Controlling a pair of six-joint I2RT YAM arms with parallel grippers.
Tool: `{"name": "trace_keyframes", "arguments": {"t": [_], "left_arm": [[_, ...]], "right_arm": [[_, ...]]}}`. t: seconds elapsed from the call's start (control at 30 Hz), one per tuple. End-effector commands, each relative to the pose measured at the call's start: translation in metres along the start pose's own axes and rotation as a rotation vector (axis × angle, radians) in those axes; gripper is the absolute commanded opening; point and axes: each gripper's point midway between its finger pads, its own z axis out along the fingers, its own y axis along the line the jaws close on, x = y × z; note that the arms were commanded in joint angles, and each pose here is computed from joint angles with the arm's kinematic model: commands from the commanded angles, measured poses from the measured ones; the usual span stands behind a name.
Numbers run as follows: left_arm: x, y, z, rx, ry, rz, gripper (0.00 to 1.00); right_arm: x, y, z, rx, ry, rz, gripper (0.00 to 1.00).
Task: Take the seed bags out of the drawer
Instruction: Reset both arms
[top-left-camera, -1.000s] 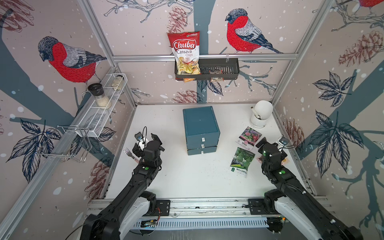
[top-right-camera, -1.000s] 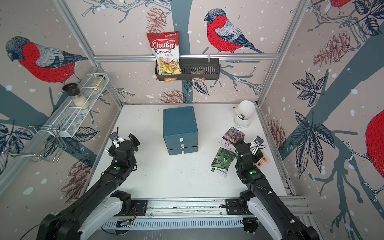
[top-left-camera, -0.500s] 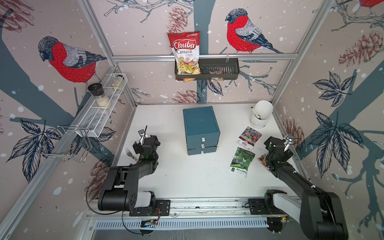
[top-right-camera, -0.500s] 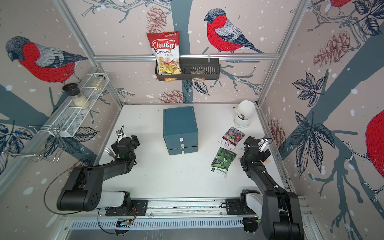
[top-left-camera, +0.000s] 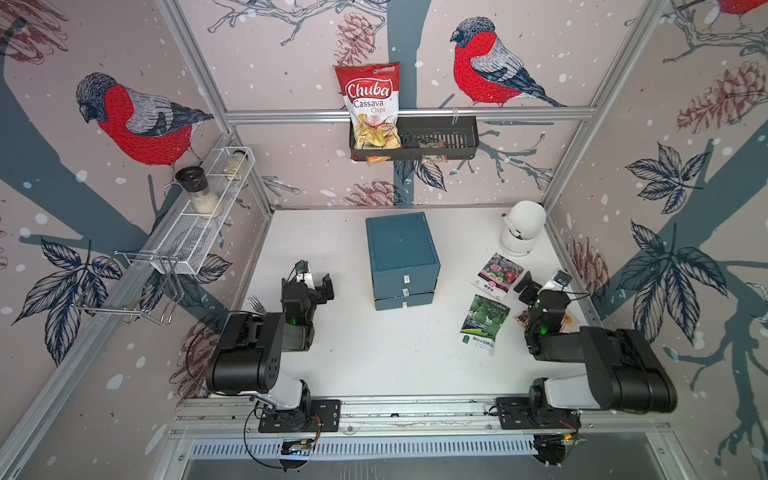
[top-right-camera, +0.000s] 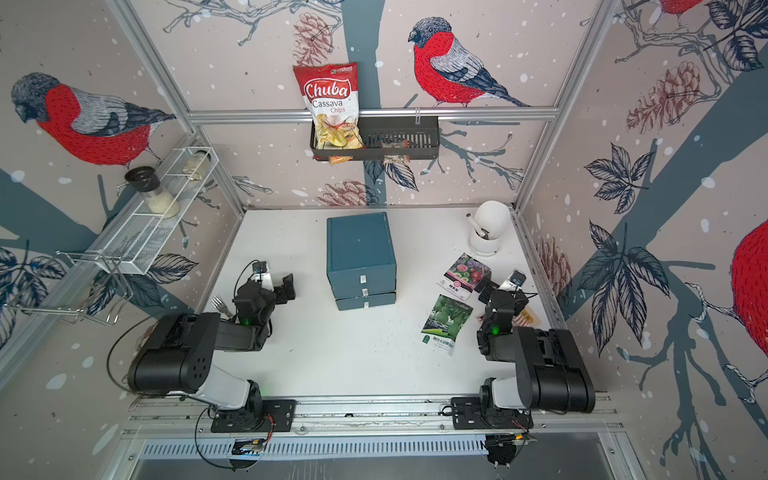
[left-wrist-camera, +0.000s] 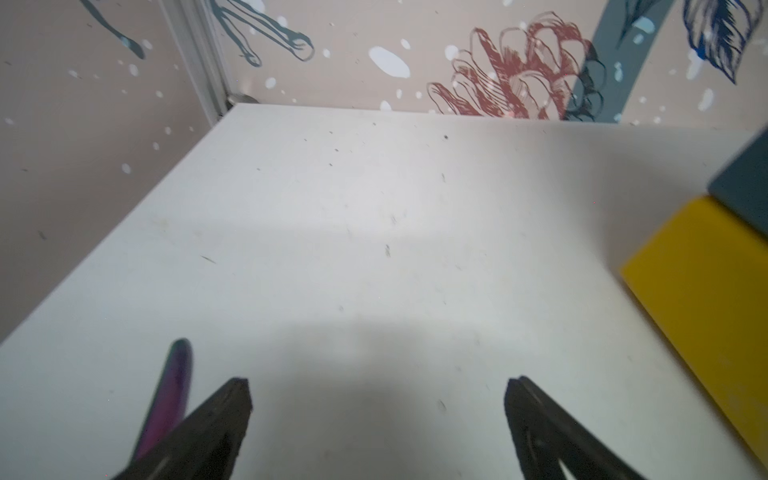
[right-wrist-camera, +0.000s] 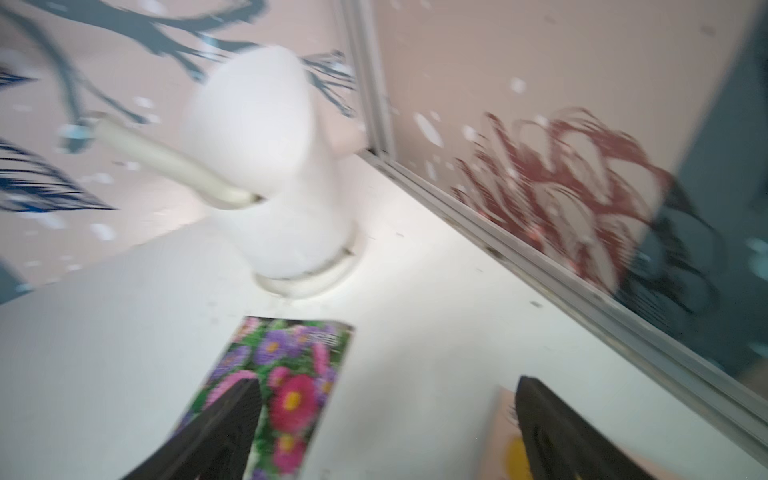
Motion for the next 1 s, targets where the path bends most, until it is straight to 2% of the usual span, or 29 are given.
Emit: {"name": "trace_keyframes", "arguments": {"t": [0.0,0.03,0.1,0.17,0.2,0.33,0.97], "left_arm": [[-0.051,0.004,-0.005,-0.028,-0.217,0.001,0.99],[-0.054,0.004,-0.008,-0.026,-0.234,-0.004,0.99],[-0.049,0.008,-0.004,-0.045,-0.187,-0.014,0.99],[-0.052,0.009,-0.007,-0.048,-0.216,-0.015,0.99],[-0.050,0.008,-0.004,-0.053,-0.184,-0.012,0.99],[-0.052,0.013,-0.012,-0.162,-0.221,0.009,0.99],[-0.051,0.011,-0.008,-0.137,-0.205,0.009,0.99]], "right_arm": [[-0.019,0.023,0.006,-0.072,-0.042,-0.086,1.00],[-0.024,0.013,0.011,-0.041,-0.067,-0.044,1.00],[-0.027,0.013,0.002,-0.052,-0.117,-0.043,1.00],[-0.022,0.011,0.008,-0.018,-0.061,-0.051,1.00],[-0.022,0.012,0.008,-0.003,-0.061,-0.057,1.00],[-0.026,0.012,0.005,0.018,-0.096,-0.068,1.00],[-0.024,0.012,0.007,0.020,-0.076,-0.068,1.00]]}}
